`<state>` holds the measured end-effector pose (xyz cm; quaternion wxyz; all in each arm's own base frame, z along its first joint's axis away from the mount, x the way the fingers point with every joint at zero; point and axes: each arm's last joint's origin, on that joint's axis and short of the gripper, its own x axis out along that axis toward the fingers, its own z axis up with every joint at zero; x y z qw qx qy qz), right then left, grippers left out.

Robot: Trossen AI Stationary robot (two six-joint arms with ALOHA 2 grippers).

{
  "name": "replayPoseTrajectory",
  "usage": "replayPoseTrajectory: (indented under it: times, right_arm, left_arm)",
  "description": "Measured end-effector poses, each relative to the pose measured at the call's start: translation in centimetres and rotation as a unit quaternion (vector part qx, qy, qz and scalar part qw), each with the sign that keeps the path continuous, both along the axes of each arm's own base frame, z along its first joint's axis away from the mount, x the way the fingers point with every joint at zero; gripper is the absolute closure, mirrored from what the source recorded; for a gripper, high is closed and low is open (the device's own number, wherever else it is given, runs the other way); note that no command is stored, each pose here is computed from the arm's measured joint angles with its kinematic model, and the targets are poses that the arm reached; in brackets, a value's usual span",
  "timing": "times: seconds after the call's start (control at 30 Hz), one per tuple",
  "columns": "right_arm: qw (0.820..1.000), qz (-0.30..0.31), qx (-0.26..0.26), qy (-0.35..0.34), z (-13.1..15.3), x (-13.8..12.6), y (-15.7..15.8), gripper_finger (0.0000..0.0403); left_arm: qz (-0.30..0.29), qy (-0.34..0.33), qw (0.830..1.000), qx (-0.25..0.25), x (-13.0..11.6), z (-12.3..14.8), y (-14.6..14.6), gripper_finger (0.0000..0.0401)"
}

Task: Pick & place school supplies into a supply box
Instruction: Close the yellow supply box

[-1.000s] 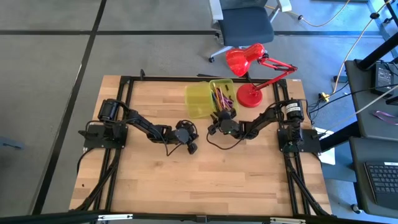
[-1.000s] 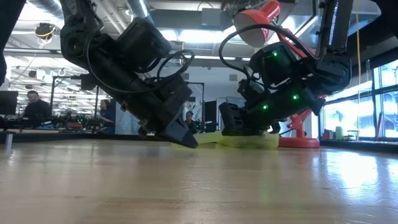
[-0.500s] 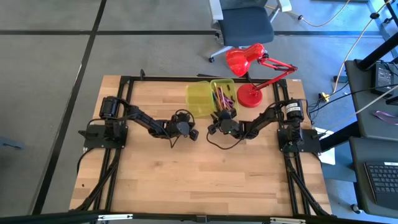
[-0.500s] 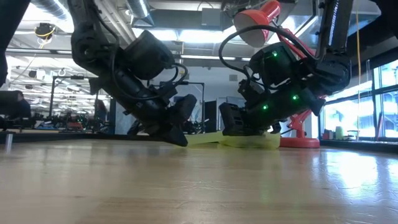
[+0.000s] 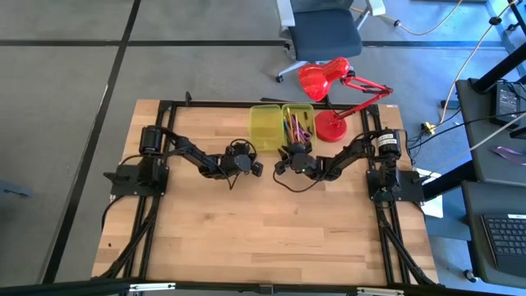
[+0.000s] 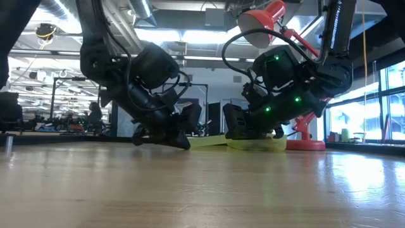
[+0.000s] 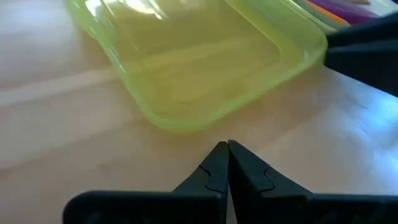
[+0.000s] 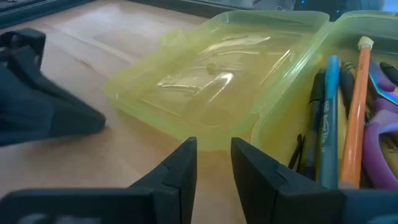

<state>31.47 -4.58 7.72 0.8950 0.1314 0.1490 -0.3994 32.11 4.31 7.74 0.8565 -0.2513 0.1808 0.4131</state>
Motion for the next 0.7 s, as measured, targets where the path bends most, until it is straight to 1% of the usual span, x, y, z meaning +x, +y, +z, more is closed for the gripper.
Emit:
replayPoseTrajectory:
  times: [0.1,0.3,0.43,0.57,0.7]
  right_arm:
    - [1.000,0.000,0.000,-0.001,0.0,0.0,0.0,0.0299]
    - [1.000,0.002,0.000,-0.002,0.0,0.0,0.0,0.0299]
    - [1.000,0.014,0.005,-0.004,0.0,0.1,0.1,0.0299]
    - [0.999,0.052,0.002,-0.003,0.2,0.3,0.3,0.0299]
    - [0.998,0.065,-0.013,-0.002,0.4,0.4,0.7,0.0299]
  left_arm:
    - [0.012,0.001,1.000,0.011,-0.1,0.0,0.5,0.0399]
    - [0.022,-0.006,1.000,-0.003,-0.2,-0.2,1.7,0.0400]
    - [0.030,-0.011,0.999,0.002,-0.1,-0.5,2.1,0.0398]
    - [0.045,-0.002,0.999,0.024,-0.2,-0.5,2.2,0.0399]
    - [0.077,0.013,0.995,0.060,-0.4,-0.5,2.4,0.0399]
